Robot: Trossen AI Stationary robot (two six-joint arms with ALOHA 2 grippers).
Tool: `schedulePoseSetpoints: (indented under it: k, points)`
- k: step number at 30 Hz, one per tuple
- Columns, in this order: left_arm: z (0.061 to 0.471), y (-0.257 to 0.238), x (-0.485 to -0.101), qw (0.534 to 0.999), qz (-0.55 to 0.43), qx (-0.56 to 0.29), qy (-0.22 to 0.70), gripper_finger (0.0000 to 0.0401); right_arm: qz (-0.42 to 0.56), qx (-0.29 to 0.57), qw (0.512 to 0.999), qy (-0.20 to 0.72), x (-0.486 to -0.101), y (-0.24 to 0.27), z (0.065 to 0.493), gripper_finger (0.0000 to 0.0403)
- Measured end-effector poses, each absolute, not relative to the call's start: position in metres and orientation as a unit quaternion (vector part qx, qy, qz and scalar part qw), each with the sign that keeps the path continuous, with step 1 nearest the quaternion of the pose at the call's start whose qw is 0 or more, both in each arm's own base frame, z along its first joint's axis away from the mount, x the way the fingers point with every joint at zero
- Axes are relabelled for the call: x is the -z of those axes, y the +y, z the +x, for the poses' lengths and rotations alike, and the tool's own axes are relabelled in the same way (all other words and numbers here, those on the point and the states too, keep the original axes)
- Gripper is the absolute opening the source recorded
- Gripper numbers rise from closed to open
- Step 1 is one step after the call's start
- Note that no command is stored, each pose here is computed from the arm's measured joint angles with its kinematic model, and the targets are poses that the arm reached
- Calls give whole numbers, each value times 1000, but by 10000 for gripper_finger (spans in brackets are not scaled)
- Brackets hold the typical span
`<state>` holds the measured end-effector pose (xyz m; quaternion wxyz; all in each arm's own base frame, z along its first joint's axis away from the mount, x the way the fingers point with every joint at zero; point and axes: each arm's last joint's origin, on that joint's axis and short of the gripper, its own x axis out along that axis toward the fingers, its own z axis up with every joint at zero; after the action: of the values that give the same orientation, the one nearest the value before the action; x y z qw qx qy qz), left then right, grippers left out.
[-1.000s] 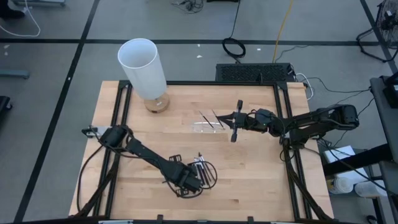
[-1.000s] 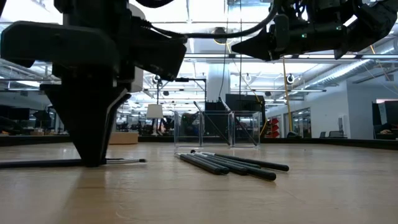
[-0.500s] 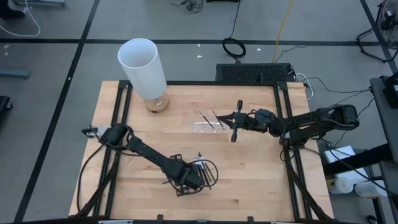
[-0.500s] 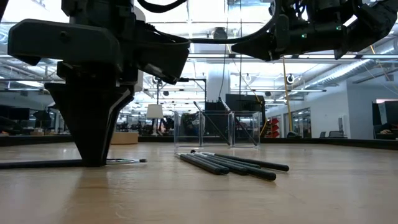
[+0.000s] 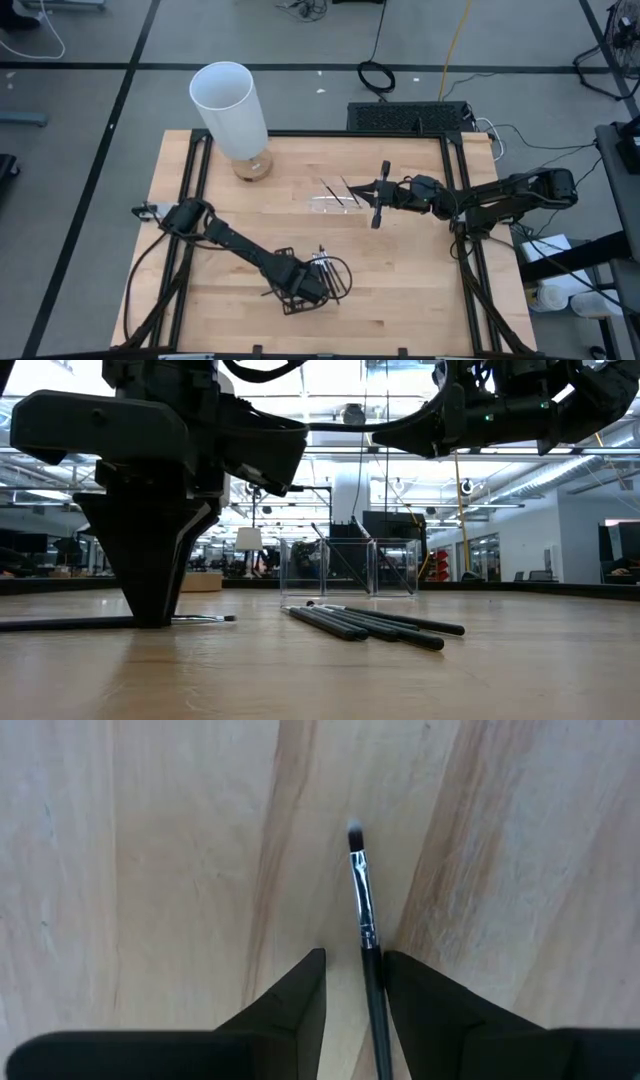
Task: Put items in baskets/containers
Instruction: Put the black eyeshadow brush into the transparent organizer
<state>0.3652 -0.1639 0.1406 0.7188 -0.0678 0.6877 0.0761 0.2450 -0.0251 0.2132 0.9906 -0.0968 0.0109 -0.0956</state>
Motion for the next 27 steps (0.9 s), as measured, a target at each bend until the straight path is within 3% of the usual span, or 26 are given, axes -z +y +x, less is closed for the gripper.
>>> schedulePoseSetpoints:
  k: [27]
  points:
    - [373, -147, -140, 702, -104, -55, 702, 118, -97, 96, 991, 11, -213, -25, 245, 0]
